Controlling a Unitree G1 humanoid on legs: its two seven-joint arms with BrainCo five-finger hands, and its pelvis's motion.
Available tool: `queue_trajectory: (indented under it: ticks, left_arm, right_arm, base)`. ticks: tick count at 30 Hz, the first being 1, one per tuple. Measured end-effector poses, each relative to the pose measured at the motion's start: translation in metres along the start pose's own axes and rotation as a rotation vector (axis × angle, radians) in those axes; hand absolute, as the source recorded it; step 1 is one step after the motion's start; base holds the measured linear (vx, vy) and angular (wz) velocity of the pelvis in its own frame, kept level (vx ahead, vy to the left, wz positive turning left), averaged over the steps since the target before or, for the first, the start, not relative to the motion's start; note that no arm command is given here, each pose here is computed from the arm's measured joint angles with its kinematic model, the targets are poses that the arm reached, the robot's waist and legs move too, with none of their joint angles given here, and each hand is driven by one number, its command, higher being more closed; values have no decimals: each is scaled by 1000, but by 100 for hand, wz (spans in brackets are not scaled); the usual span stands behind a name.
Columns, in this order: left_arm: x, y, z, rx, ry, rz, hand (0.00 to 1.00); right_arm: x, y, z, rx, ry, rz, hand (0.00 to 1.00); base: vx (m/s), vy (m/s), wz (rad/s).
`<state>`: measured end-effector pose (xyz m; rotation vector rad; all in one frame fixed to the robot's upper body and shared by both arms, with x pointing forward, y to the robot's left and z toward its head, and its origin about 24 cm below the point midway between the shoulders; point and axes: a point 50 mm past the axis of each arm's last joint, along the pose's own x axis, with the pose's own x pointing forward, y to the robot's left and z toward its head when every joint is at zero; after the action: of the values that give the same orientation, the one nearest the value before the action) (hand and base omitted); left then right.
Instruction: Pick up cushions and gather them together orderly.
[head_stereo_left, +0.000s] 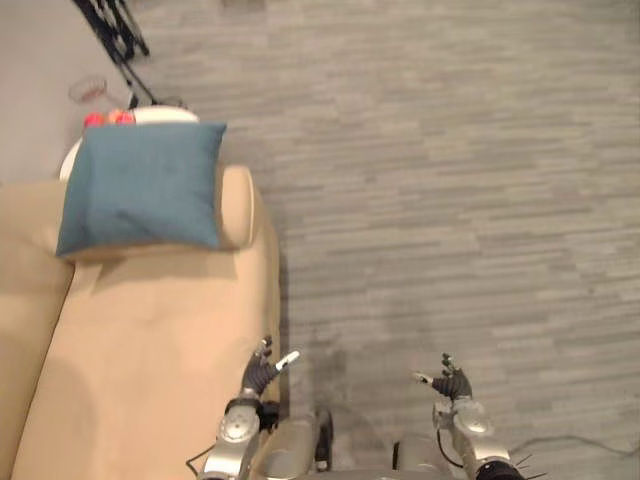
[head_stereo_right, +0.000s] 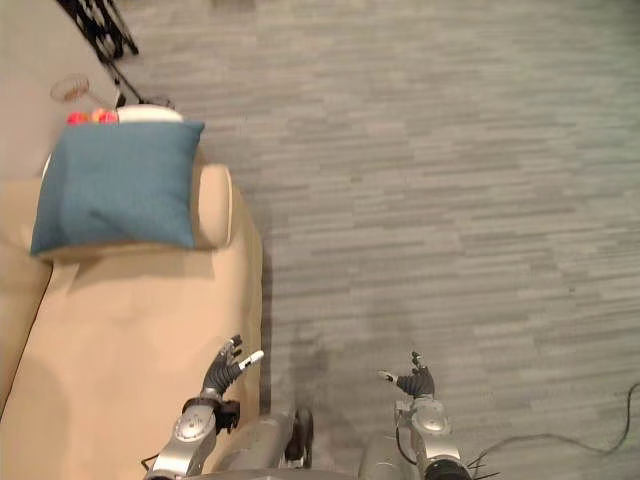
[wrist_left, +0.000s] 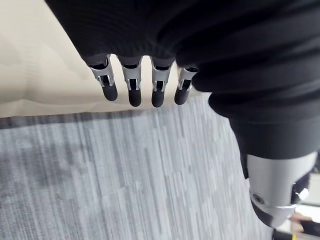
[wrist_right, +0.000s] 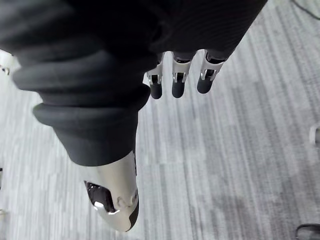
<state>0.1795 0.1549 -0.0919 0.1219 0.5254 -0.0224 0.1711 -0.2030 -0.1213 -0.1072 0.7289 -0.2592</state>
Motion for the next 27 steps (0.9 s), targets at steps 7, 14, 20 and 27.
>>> queue_trajectory:
  ticks: [7, 14, 20, 27]
  left_arm:
    - [16, 3, 25, 9, -73, 8, 0]
    - [17, -10, 16, -72, -23, 32, 0]
    - [3, 4, -1, -161, 14, 114, 0]
    - [-21, 28, -34, -192, 121, 218, 0]
  right_arm:
    - [5, -19, 6, -53, -6, -34, 0]
    - [8, -19, 15, -62, -25, -33, 0]
    - [7, -37, 23, -40, -86, -93, 0]
    - [2, -45, 1, -28, -6, -127, 0]
  base:
    - [614, -18, 37]
    - [733, -190, 56]
    - [506, -8, 47]
    - [423, 114, 155]
